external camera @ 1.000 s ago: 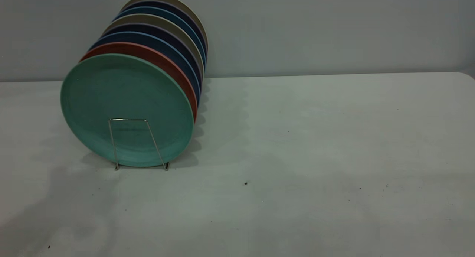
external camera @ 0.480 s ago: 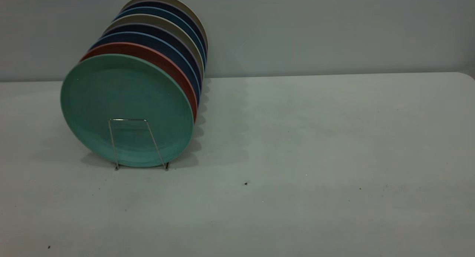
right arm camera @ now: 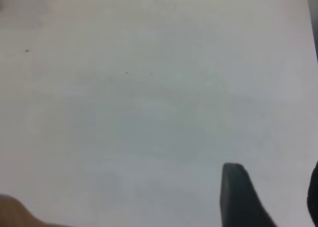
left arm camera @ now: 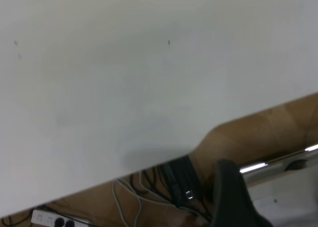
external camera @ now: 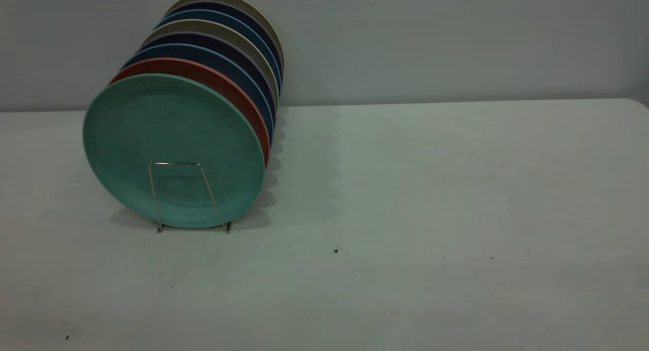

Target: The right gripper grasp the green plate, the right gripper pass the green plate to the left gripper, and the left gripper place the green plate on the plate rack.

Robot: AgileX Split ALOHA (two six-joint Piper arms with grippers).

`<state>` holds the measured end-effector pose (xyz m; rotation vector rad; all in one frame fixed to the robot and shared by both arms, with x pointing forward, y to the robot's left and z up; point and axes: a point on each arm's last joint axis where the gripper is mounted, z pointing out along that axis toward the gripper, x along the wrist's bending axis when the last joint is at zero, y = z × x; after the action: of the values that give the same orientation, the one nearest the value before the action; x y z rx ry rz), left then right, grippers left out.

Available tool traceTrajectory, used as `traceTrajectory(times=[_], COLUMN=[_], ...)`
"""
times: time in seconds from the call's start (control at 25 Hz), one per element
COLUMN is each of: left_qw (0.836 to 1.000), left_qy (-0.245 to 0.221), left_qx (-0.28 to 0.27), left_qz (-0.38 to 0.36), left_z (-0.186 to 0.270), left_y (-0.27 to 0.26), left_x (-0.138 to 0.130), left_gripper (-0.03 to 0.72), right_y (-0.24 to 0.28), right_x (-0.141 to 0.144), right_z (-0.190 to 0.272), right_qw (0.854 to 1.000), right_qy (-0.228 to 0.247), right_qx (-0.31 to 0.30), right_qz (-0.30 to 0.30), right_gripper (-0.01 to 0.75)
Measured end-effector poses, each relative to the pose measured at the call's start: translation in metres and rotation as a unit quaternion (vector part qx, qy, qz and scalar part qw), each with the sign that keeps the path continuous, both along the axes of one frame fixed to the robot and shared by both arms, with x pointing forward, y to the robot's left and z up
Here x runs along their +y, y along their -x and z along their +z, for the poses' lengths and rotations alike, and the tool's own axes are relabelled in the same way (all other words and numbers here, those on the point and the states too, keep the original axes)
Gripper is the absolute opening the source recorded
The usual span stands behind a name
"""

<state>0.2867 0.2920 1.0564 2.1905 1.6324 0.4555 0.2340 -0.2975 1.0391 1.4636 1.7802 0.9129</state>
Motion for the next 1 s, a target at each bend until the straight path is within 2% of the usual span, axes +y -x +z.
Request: traceTrajectory(times=[0.2, 0.56, 1.0], left_qw=[0.999, 0.992, 0.988], left_qy=[0.01, 0.027, 0.029], left_qx=[-0.031, -0.124, -0.15], left_qz=[0.015, 0.03, 0.032], left_z=[-0.025, -0.022, -0.022], left_y=[0.021, 0.045, 0.052], left_x=[0.001, 0.002, 0.003], left_gripper=[0.445, 0.445, 0.445], right_y=[0.0, 0.001, 0.004], right_x=[0.003, 0.004, 0.003], right_z=[0.0, 0.0, 0.0], right_qw=[1.0, 1.0, 1.0], right_qy=[-0.019, -0.02, -0.021], right_qx=[0.002, 0.002, -0.008], right_qz=[0.011, 0.011, 0.011], right_gripper=[0.351, 0.349, 0.348])
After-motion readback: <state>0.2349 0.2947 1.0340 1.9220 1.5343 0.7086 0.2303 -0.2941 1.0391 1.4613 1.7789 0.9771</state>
